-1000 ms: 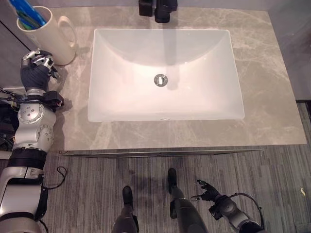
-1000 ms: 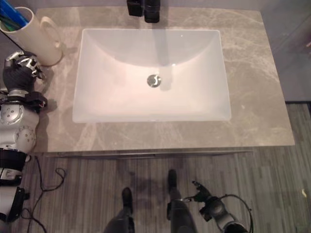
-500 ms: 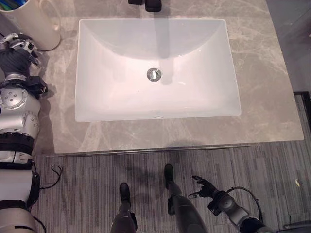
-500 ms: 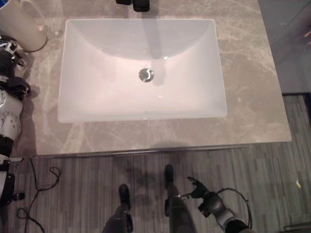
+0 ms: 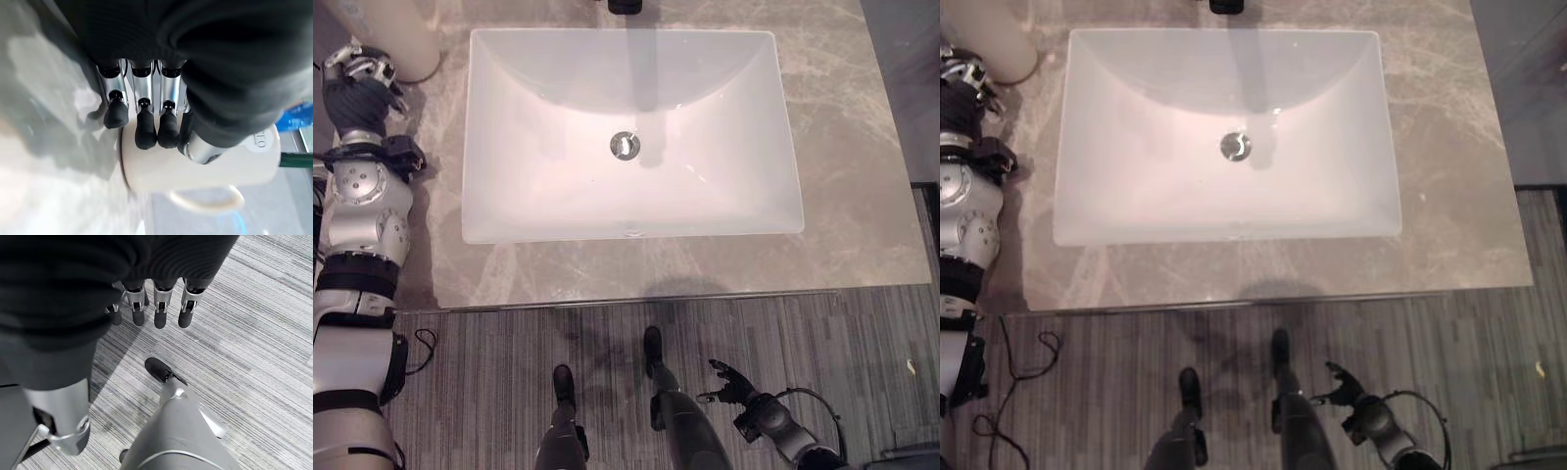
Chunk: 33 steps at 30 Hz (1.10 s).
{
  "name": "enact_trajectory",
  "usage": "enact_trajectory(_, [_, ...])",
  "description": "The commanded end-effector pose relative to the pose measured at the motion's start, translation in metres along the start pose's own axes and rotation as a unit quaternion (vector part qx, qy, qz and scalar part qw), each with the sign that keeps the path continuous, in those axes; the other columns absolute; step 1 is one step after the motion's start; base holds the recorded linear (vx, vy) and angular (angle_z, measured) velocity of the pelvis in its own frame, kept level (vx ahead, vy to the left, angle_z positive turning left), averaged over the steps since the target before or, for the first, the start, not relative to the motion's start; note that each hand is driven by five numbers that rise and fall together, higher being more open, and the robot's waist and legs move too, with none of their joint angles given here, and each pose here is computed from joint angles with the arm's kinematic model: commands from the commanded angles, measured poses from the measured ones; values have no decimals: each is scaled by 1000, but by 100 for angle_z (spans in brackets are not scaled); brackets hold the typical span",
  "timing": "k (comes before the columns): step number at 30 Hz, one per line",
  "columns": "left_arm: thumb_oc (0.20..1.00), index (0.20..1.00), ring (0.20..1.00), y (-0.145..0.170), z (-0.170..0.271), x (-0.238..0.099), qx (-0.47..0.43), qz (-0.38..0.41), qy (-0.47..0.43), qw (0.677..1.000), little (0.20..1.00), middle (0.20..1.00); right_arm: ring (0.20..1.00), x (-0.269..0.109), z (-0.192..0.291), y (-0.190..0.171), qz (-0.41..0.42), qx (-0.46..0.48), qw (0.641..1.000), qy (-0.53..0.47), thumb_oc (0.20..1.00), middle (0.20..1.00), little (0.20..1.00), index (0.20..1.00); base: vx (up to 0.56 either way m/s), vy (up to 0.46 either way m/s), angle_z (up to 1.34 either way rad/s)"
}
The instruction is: Put brush and paste in cup on sink, flatten towel.
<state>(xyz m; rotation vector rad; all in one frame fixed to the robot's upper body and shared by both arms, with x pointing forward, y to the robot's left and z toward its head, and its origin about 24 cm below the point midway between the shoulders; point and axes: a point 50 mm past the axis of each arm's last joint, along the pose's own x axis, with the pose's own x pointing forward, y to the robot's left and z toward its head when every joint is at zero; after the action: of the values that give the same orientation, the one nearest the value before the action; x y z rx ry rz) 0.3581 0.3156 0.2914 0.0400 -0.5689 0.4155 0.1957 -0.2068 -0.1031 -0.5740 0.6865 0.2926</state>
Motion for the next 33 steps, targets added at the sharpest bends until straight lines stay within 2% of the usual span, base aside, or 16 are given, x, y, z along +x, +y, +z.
enact_trajectory(1, [200, 200, 200, 5, -9, 3, 10, 25, 28, 999, 200, 200, 1000, -1, 1, -9, -19, 4, 1000, -10, 1000, 1000, 1000, 1000, 0, 0, 0])
enact_trajectory(8, [200, 200, 200, 18, -6, 7, 29, 60, 28, 997, 200, 200, 1000, -3, -5, -15, -34, 10, 999, -1, 1000, 1000, 1000, 1000, 0, 0, 0])
enact_trajectory(14, [200, 200, 200, 13, -6, 9, 36, 70, 23, 997, 200, 200, 1000, -2, -10, -12, -35, 20, 999, 13, 1000, 1000, 1000, 1000, 0, 0, 0])
enact_trajectory(15, [200, 200, 200, 2, -8, 3, -36, 75, 9, 997, 200, 200, 1000, -1, -8, -10, -34, 25, 999, 13, 1000, 1000, 1000, 1000, 0, 0, 0])
enact_trajectory(18, [200, 200, 200, -10, -24, -17, -114, 63, 6, 992, 200, 200, 1000, 0, -12, -5, -29, 22, 999, 25, 1000, 1000, 1000, 1000, 0, 0, 0])
enact_trajectory(19, [200, 200, 200, -10, -24, -17, -114, 63, 6, 992, 200, 200, 1000, 0, -12, -5, -29, 22, 999, 25, 1000, 1000, 1000, 1000, 51, -43, -2])
enact_trajectory(20, [200, 200, 200, -18, -36, -39, -148, 48, 2, 988, 200, 200, 1000, 0, -15, -5, -31, 17, 999, 37, 1000, 1000, 1000, 1000, 29, -33, 1])
enact_trajectory(22, [200, 200, 200, -19, -40, -47, -171, 51, 2, 984, 200, 200, 1000, 1, -13, -6, -34, 18, 999, 36, 1000, 1000, 1000, 1000, 57, -48, 1])
enact_trajectory(25, [200, 200, 200, -23, -54, -85, -264, 67, -7, 962, 200, 200, 1000, 2, -21, -4, -54, 53, 995, 63, 1000, 1000, 1000, 1000, 100, -51, 8])
enact_trajectory(28, [200, 200, 200, -21, -59, -101, -273, 71, -5, 959, 200, 200, 1000, 1, -23, -6, -59, 59, 994, 66, 1000, 1000, 1000, 1000, 42, -13, 19])
enact_trajectory(30, [200, 200, 200, -26, -59, -126, -284, 32, -13, 958, 200, 200, 1000, 0, -31, -9, -75, 82, 990, 85, 1000, 1000, 1000, 1000, 91, -66, 16])
enact_trajectory(33, [200, 200, 200, -32, -57, -135, -258, -5, -20, 966, 200, 200, 1000, -6, -40, -15, -91, 105, 986, 90, 1000, 1000, 1000, 1000, 48, -15, 61])
